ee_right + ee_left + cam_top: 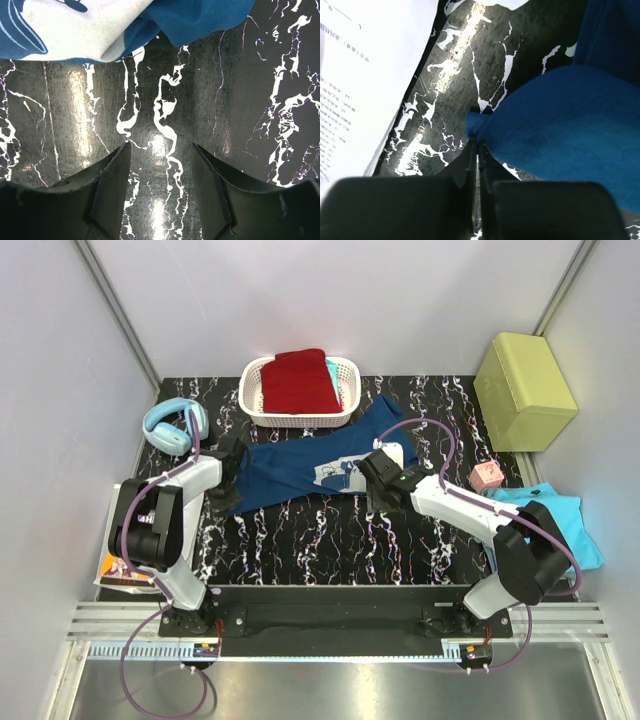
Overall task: Fold and stack the t-shirts
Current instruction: Flatten out the tshirt
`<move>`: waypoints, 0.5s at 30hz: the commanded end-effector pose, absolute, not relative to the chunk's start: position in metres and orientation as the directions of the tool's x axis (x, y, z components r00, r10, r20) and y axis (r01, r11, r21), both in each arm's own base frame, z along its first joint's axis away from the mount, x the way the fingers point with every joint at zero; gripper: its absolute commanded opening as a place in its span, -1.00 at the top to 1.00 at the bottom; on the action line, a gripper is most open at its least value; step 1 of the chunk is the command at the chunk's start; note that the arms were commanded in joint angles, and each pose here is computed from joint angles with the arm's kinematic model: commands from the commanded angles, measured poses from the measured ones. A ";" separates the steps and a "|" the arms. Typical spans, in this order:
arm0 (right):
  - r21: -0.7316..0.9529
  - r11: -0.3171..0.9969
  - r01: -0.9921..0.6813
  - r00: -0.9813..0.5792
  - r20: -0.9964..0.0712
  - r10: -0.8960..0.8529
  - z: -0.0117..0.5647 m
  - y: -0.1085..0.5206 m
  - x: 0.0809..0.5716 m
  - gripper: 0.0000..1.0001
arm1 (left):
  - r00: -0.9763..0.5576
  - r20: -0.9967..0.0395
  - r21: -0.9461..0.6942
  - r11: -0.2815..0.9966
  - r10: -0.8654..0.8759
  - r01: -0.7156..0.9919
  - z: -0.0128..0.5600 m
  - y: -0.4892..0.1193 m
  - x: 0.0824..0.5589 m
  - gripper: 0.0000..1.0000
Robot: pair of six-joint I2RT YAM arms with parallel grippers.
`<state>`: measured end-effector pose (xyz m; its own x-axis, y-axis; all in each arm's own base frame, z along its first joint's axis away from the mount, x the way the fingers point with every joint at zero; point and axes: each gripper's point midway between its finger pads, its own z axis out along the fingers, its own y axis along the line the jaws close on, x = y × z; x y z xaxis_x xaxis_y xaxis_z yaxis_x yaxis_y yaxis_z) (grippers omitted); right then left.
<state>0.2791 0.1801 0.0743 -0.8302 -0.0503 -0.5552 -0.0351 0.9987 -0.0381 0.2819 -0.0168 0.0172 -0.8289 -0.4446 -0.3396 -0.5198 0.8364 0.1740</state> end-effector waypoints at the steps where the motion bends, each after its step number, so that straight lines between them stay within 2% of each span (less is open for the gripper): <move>1: -0.015 0.999 -0.045 -0.815 -0.578 -0.045 0.082 0.186 0.282 -0.17 | -0.802 -0.390 0.111 0.841 -0.453 -0.529 0.032 -0.021 0.296 1.00; 6: -0.001 0.999 -0.045 -0.816 -0.576 -0.037 0.082 0.190 0.282 -0.17 | -0.762 -0.478 0.069 0.846 -0.438 -0.529 0.069 -0.017 0.305 1.00; 11: 0.004 0.999 -0.050 -0.823 -0.566 -0.039 0.078 0.193 0.282 -0.17 | -0.709 -0.578 0.016 0.863 -0.405 -0.506 0.119 -0.019 0.334 1.00; 15: 0.012 0.998 -0.057 -0.823 -0.566 -0.041 0.080 0.197 0.282 -0.16 | -0.713 -0.595 0.049 0.868 -0.371 -0.494 0.124 -0.017 0.356 1.00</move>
